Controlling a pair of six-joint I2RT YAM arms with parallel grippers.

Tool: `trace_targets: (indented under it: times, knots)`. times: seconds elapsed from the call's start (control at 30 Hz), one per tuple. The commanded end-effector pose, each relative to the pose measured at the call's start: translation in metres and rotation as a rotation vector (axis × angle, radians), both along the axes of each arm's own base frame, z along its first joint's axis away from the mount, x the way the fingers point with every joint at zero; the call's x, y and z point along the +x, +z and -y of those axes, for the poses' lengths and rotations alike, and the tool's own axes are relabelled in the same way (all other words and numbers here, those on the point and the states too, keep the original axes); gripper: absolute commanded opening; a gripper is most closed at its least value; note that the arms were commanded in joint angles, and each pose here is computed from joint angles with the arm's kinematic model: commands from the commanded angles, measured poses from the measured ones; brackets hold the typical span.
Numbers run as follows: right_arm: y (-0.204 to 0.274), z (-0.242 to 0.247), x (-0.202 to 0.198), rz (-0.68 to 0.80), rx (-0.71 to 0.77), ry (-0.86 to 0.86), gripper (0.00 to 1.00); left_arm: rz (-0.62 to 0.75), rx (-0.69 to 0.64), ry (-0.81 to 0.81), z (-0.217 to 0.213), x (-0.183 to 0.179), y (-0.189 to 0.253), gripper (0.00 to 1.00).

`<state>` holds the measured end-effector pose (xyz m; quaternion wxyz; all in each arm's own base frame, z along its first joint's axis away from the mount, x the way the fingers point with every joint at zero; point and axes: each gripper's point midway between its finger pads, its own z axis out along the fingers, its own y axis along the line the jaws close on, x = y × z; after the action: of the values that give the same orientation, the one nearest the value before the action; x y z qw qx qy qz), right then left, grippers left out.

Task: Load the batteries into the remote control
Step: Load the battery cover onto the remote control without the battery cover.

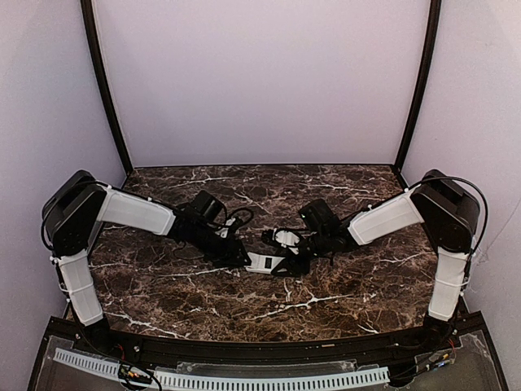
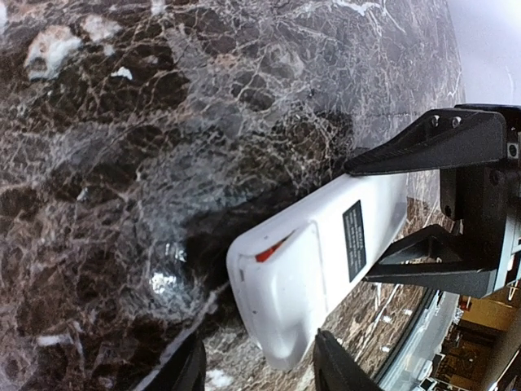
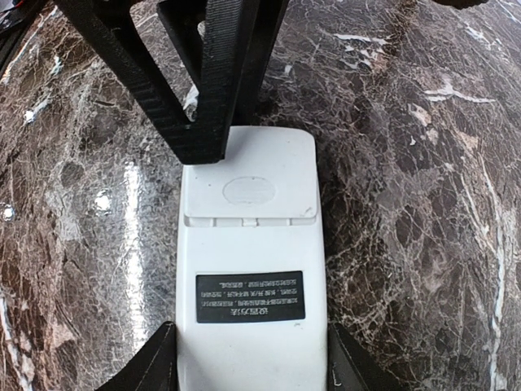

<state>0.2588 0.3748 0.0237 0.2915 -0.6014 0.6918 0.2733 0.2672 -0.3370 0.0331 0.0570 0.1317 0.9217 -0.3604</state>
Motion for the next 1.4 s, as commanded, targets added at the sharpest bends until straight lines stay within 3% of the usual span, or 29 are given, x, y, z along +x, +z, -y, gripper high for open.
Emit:
trace_targets:
  times: [0.0, 0.5, 0.77, 1.37]
  knots:
    - [-0.026, 0.008, -0.001, -0.04, -0.063, -0.025, 0.43, 0.035, 0.056, -0.005, -0.006, 0.001, 0.009, 0.44]
    - [-0.026, 0.008, -0.002, -0.043, -0.062, -0.026, 0.42, 0.057, 0.042, -0.008, 0.001, 0.004, 0.013, 0.3]
    - [-0.026, 0.008, -0.001, -0.042, -0.062, -0.027, 0.41, 0.055, 0.044, -0.024, 0.008, 0.003, 0.01, 0.28]
    - [-0.027, 0.008, -0.002, -0.05, -0.062, -0.027, 0.37, 0.012, 0.092, -0.037, 0.01, -0.006, -0.006, 0.08]
